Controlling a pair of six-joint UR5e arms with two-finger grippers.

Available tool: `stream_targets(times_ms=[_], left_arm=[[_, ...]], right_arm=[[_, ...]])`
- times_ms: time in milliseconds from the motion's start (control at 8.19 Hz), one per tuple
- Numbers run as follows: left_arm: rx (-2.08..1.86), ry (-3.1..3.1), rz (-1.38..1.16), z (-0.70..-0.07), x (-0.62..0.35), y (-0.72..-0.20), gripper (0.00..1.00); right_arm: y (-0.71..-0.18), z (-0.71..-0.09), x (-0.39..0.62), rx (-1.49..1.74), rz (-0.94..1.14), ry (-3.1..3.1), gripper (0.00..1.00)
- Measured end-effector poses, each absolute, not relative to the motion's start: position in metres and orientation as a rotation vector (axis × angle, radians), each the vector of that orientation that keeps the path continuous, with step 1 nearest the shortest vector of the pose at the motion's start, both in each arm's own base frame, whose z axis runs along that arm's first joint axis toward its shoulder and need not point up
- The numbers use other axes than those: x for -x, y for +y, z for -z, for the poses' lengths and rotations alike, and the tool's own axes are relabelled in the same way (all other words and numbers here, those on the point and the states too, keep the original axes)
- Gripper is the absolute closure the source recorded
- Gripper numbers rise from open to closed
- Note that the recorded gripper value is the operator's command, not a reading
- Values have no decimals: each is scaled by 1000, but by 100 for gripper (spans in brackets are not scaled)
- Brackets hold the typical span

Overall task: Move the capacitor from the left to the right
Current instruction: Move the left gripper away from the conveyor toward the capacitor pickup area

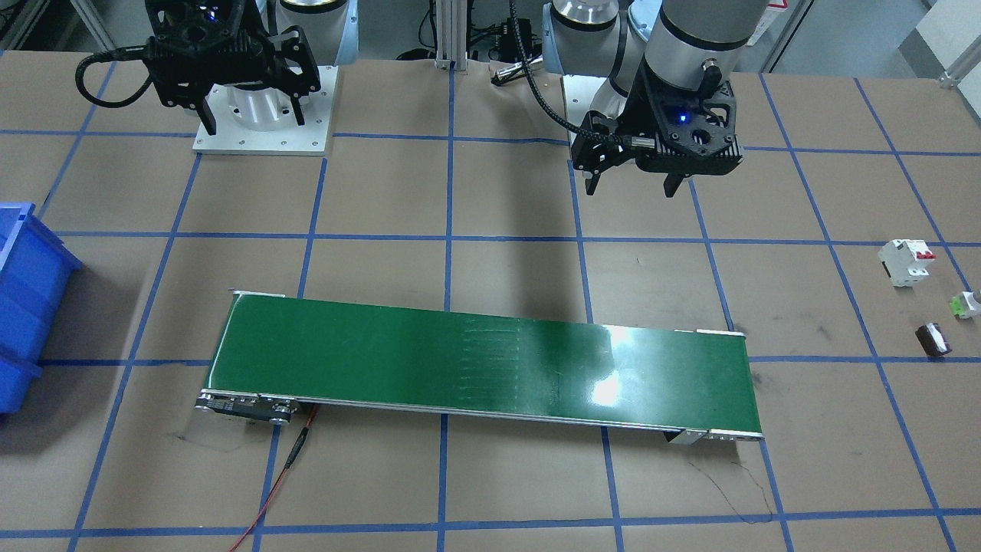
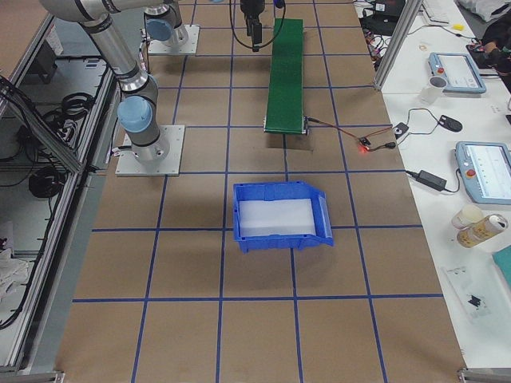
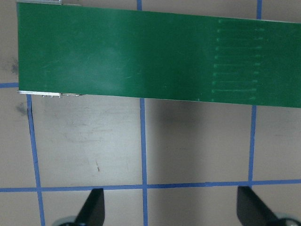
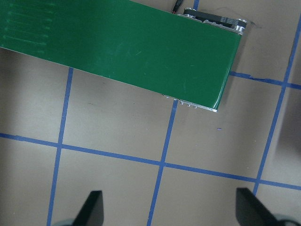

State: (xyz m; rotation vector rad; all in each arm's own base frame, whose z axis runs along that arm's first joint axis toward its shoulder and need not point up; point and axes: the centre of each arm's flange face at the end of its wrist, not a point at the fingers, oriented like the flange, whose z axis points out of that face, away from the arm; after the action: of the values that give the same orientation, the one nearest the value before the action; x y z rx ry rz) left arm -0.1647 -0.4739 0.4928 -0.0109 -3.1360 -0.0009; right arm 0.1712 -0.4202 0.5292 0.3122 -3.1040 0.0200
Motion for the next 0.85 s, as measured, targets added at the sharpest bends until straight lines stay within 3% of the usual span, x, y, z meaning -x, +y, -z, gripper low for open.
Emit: stream_targets(times_ms=[610,855], left_arm=[[-35,-3145,9,-483,143,-491,0],[-79,-3141,68,-464,74,-520,0]], right_arm=[[-421,-529,-171,-313,-23,-3097,0],[-420,-529,-171,-311,-22,-3099,0]])
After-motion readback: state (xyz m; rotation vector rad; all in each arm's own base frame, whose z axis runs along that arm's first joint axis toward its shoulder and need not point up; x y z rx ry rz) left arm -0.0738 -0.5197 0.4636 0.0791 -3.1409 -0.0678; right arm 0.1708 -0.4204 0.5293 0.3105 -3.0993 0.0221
